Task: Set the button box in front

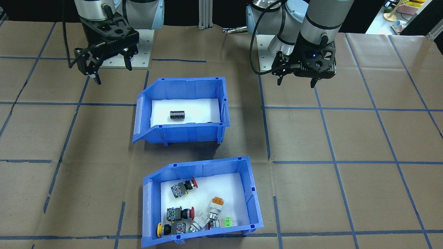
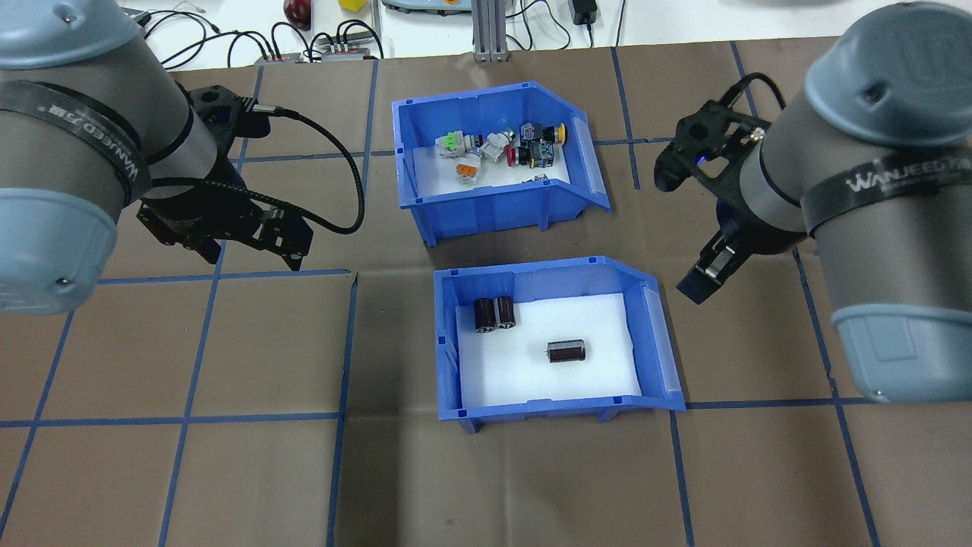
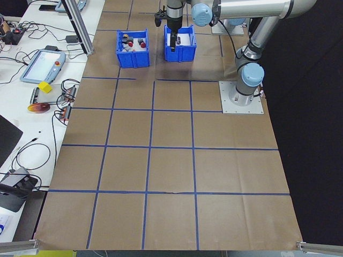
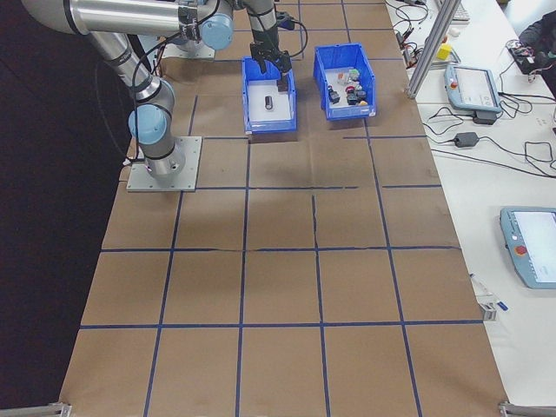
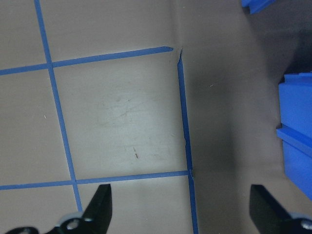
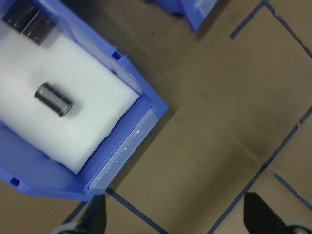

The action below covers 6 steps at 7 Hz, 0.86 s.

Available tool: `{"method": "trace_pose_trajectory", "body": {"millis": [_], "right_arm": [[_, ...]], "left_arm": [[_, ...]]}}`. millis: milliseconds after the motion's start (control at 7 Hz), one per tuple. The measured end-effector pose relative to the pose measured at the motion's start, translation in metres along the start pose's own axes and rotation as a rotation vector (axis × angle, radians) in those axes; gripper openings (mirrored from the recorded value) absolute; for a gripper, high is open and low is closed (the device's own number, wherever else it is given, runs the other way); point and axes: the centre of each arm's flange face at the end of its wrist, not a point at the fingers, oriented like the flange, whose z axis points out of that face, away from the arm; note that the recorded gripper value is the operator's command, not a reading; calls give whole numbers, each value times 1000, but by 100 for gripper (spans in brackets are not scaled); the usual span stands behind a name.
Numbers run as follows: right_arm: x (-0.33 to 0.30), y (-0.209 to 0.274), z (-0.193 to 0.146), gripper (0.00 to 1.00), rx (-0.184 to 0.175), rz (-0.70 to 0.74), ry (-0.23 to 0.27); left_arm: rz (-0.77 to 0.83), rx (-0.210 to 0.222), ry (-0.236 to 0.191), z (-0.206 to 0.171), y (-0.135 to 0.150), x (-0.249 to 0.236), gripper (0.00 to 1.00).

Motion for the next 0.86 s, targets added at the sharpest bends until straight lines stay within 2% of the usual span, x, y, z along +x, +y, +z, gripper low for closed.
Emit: {"method": "trace_pose_trajectory", "body": {"millis": [286,429,857], "right_arm": [[28,-11,-7,100,3,371,4],[38,-20,-7,100,-17,485,-6],[60,-45,-6,100,-127,669,-50]], "left_arm": [[3,-1,1,0,0,0,99],[5,0,1,1,0,0,99],[8,0,2,1,0,0,99]]}}
